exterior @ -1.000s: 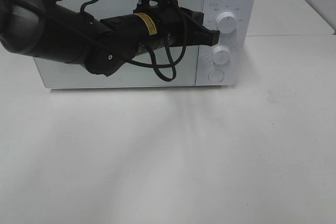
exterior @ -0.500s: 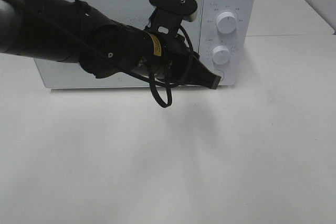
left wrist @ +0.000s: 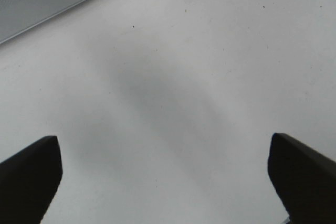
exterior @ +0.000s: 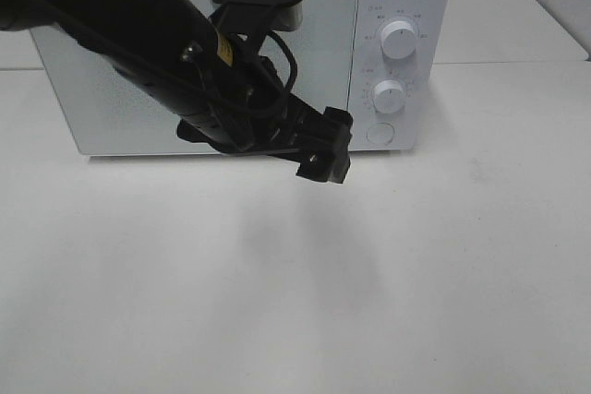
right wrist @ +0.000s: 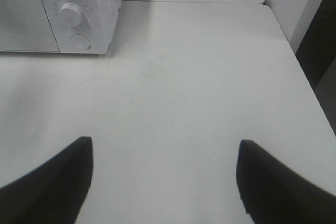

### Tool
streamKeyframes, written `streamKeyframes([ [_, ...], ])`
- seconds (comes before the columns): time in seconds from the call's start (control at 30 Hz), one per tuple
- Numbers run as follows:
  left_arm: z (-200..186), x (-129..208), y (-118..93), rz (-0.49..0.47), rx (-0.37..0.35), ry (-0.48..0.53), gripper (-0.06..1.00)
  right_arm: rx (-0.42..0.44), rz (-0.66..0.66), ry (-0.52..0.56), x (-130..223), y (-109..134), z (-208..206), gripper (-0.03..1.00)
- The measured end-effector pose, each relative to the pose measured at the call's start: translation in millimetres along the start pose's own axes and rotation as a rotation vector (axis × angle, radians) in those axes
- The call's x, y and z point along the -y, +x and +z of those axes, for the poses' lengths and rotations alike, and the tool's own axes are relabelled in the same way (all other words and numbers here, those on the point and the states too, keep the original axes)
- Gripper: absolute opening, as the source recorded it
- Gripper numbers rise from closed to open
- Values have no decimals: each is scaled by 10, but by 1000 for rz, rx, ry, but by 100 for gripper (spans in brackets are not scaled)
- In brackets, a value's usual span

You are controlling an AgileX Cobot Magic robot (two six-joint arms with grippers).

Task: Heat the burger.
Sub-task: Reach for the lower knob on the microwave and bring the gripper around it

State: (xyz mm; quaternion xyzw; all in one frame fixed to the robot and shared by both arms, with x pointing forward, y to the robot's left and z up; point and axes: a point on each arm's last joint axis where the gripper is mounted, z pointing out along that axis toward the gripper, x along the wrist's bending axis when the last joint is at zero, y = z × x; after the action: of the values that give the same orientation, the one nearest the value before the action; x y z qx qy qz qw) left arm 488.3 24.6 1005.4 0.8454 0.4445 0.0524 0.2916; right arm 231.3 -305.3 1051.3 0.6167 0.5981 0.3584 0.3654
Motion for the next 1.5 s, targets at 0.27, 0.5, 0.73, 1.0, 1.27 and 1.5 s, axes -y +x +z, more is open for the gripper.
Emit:
streamKeyframes([
  [0.27, -316, 73, -6, 10, -12, 90, 99, 0, 0, 0, 0, 0, 0, 75],
  [0.5, -556, 156, 20, 37, -31, 175, 99, 0, 0, 0, 0, 0, 0, 75],
  [0.73, -925, 182, 326, -21, -82, 216, 99, 0, 0, 0, 0, 0, 0, 75],
  [1.0, -1306, 166, 754, -134, -135, 141, 99, 0, 0, 0, 0, 0, 0, 75],
  [1.27, -1480, 403, 1167, -248, -164, 141, 99, 0, 0, 0, 0, 0, 0, 75],
  [1.5, -1564, 826, 1397, -351, -187, 179, 99, 0, 0, 0, 0, 0, 0, 75],
])
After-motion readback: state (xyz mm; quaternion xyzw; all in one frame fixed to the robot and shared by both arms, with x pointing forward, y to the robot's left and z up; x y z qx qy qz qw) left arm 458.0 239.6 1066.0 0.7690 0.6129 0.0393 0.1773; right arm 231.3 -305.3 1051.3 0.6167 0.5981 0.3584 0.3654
